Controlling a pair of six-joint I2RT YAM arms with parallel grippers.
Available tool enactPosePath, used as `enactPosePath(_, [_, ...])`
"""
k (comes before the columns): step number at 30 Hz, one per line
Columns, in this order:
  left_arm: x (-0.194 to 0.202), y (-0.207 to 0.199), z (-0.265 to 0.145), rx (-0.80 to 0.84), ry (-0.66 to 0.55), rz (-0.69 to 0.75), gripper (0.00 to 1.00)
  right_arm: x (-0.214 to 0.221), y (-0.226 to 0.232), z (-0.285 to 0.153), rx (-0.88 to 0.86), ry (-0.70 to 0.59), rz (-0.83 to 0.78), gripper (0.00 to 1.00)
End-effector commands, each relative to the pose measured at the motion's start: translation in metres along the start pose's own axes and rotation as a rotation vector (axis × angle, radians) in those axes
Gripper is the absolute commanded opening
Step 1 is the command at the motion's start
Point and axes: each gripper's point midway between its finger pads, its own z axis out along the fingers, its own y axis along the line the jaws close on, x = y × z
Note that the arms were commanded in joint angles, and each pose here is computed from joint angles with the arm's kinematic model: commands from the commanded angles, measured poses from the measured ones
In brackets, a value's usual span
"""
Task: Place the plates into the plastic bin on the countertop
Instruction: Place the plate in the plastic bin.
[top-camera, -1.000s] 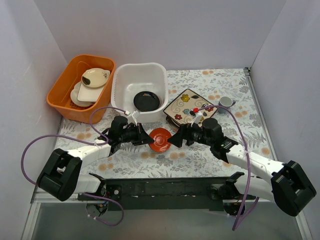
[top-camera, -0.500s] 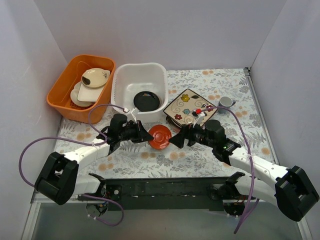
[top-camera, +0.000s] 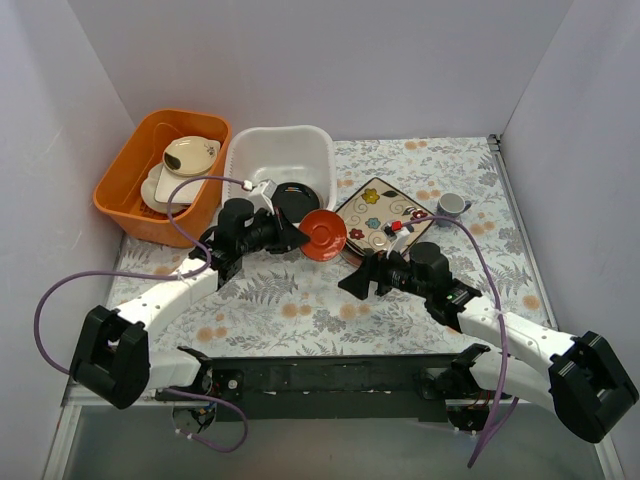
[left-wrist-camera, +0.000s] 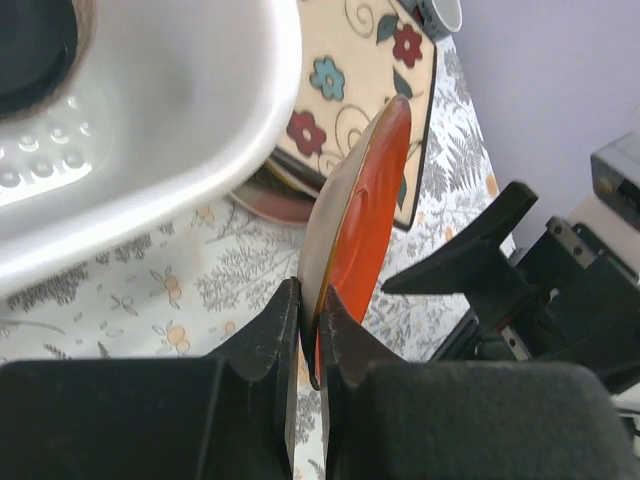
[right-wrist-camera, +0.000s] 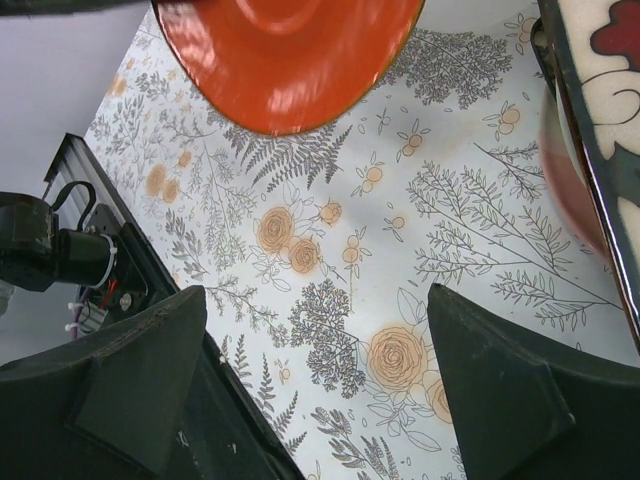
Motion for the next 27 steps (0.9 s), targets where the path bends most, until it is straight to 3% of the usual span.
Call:
enactPosePath(1, [-0.043,-0.019,0.004,0.003,-0.091,0.074,0.00,-0.005,0.006,0.002,-0.030,-0.018,-0.032,0.98])
enactPosePath(11, [-0.105,-0.019,0.018,-0.104,-0.184,0.095,0.00,-0.001,0.002,0.003,-0.015,-0.001,-0.035,0.98])
enactPosePath(27, [-0.172,0.018,0.031,-0.170,-0.243,-0.069,0.00,0.006,-0.004,0.011,-0.007,0.039,-0.025,0.98])
